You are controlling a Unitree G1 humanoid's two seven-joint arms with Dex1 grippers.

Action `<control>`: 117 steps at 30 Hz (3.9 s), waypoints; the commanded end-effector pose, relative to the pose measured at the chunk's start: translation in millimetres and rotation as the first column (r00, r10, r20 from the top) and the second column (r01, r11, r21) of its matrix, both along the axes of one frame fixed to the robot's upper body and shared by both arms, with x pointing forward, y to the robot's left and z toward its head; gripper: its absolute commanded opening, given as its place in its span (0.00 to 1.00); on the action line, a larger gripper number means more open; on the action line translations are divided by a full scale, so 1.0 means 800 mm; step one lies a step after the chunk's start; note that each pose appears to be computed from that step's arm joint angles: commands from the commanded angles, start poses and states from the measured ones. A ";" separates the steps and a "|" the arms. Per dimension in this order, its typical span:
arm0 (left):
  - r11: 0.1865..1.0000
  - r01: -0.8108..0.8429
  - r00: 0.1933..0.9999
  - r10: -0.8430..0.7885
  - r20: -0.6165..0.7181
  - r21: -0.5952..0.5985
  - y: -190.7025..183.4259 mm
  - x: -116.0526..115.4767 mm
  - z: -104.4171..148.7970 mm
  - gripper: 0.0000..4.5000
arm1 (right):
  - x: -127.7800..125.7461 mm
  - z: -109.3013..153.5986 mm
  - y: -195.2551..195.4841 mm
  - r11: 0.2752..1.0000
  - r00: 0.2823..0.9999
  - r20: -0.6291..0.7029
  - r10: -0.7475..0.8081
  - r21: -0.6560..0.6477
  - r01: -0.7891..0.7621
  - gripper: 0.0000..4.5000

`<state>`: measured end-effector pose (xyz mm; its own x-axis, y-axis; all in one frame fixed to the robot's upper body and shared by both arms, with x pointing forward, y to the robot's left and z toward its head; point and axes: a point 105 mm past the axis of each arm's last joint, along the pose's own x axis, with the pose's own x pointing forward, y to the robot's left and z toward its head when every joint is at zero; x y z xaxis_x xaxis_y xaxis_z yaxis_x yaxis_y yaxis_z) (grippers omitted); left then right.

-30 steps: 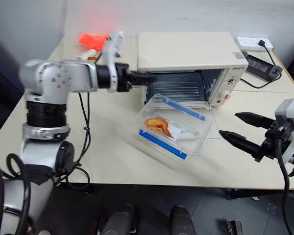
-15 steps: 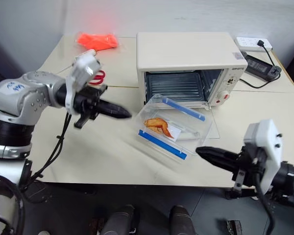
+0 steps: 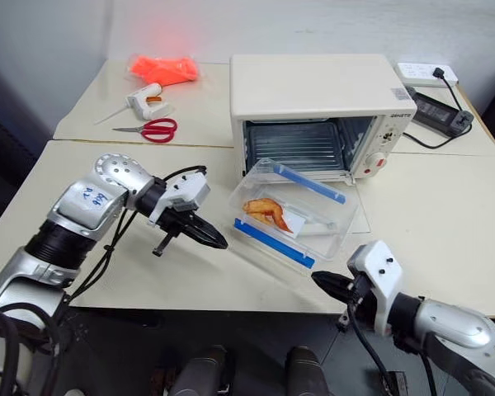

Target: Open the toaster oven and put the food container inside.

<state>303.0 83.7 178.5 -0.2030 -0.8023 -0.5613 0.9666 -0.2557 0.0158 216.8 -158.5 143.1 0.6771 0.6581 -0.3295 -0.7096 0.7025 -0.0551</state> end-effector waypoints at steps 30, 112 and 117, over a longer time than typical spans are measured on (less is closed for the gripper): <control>0.938 -0.249 0.960 0.273 0.070 -0.243 -0.056 0.032 0.023 0.00 | 0.121 0.044 -0.032 0.993 0.968 0.253 0.002 -0.116 0.028 0.01; 0.799 -0.402 0.864 0.492 0.102 -0.447 0.076 -0.013 0.143 1.00 | 0.022 0.009 -0.091 0.926 0.919 0.111 -0.377 0.030 0.376 0.73; 0.816 -0.388 0.870 0.477 0.122 -0.429 0.076 -0.015 0.143 1.00 | 0.046 -0.027 -0.083 0.920 0.915 0.092 -0.392 0.059 0.388 0.34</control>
<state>295.7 144.6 281.0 0.3072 -0.9324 -0.1904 0.9440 0.2734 0.1844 246.1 -224.4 119.7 0.8956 0.3579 -0.2641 -0.3838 0.9219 -0.0522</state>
